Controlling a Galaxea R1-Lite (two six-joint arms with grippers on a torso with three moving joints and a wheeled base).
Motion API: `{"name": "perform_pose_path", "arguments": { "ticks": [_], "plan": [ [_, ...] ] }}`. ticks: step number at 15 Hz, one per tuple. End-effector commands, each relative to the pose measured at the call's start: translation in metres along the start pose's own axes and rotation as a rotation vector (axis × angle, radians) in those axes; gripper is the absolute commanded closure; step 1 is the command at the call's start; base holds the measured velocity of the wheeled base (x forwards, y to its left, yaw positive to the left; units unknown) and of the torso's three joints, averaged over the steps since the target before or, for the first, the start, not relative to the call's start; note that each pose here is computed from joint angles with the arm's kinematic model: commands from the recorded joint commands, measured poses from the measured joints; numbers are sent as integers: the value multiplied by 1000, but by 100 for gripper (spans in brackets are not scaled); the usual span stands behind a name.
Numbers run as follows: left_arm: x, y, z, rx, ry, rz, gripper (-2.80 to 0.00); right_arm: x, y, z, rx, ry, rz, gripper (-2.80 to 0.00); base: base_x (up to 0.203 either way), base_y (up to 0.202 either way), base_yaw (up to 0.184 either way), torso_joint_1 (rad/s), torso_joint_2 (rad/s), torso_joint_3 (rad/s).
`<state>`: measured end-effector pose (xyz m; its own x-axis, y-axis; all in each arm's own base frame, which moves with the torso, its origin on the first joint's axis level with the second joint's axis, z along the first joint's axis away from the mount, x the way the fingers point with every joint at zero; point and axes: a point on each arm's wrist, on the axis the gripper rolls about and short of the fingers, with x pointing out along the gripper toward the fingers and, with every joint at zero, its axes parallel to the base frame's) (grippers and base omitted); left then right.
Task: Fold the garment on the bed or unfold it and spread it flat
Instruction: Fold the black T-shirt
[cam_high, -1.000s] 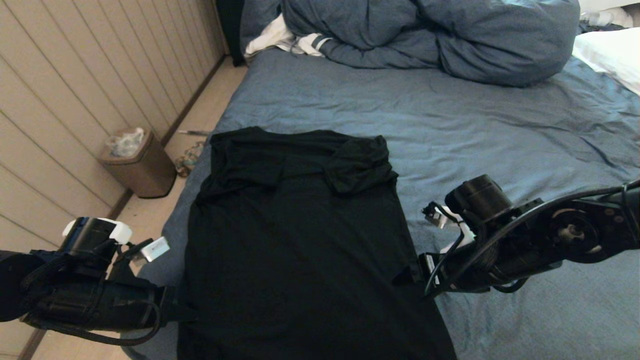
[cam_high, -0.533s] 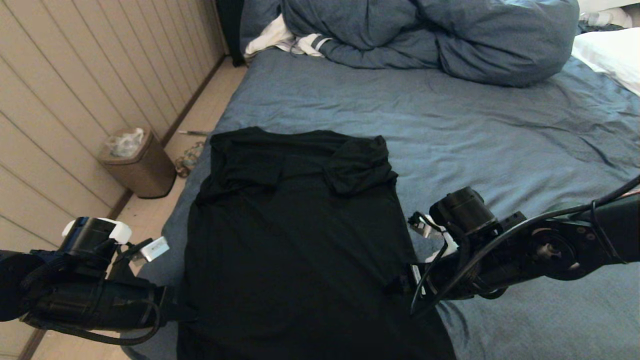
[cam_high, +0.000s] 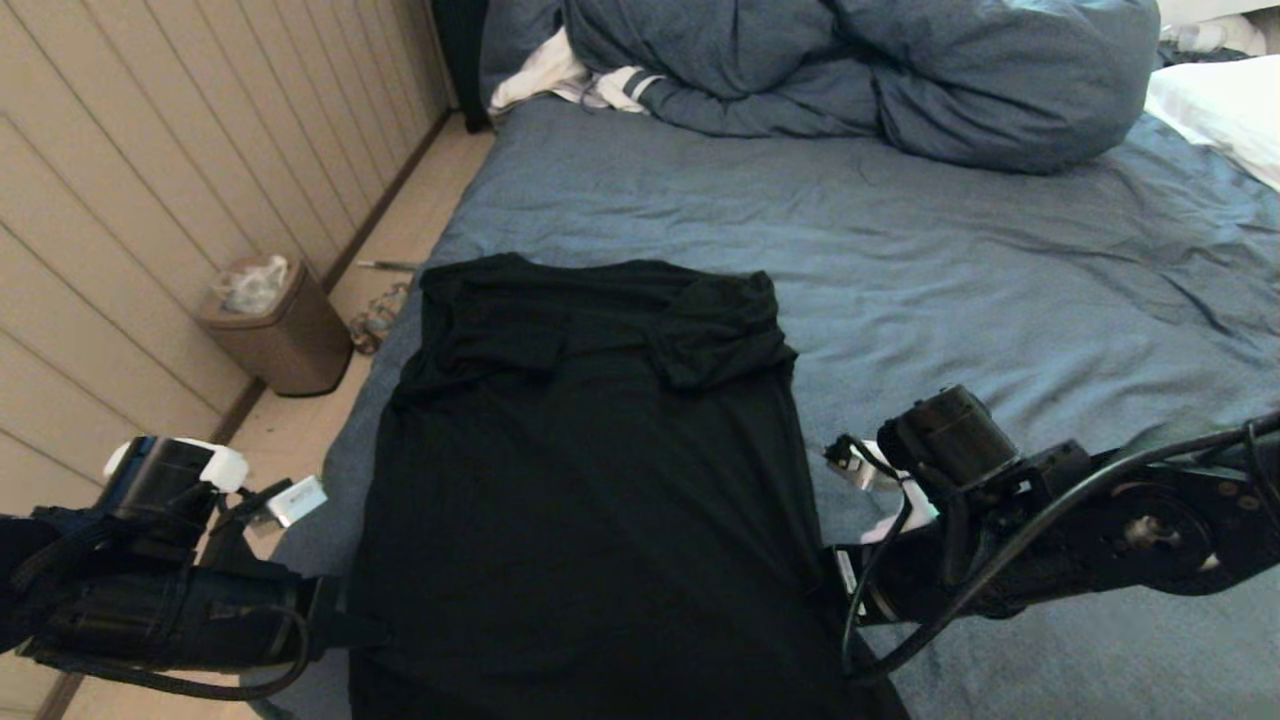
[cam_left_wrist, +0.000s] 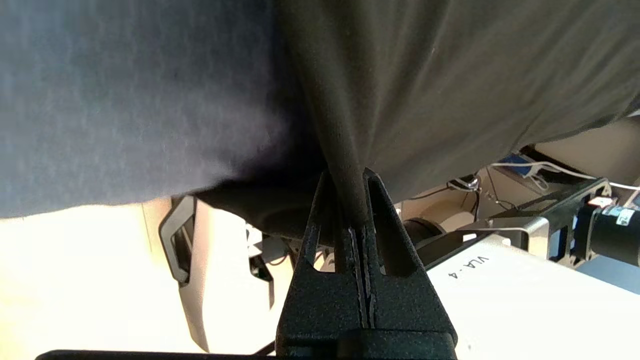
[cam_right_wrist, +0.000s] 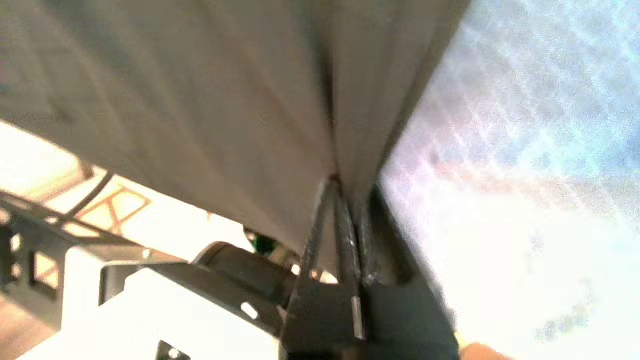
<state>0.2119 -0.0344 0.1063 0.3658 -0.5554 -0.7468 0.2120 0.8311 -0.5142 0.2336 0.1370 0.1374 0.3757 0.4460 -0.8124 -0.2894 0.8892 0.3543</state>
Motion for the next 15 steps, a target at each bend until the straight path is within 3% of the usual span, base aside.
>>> {"name": "perform_pose_path", "arguments": {
  "ticks": [1, 3, 15],
  "plan": [
    [-7, -4, -4, 13, -20, -6, 0, -13, -2, -9, 2, -15, 3, 0, 0, 0, 0, 0, 0, 0],
    [-17, -9, -11, 33, -48, -10, 0, -19, -5, -17, 7, -17, -1, 0, 0, 0, 0, 0, 0, 0],
    [-57, -28, -63, 30, 30, -4, 0, -40, -12, -48, 6, -22, 2, 0, 0, 0, 0, 0, 0, 0]
  ]
}}
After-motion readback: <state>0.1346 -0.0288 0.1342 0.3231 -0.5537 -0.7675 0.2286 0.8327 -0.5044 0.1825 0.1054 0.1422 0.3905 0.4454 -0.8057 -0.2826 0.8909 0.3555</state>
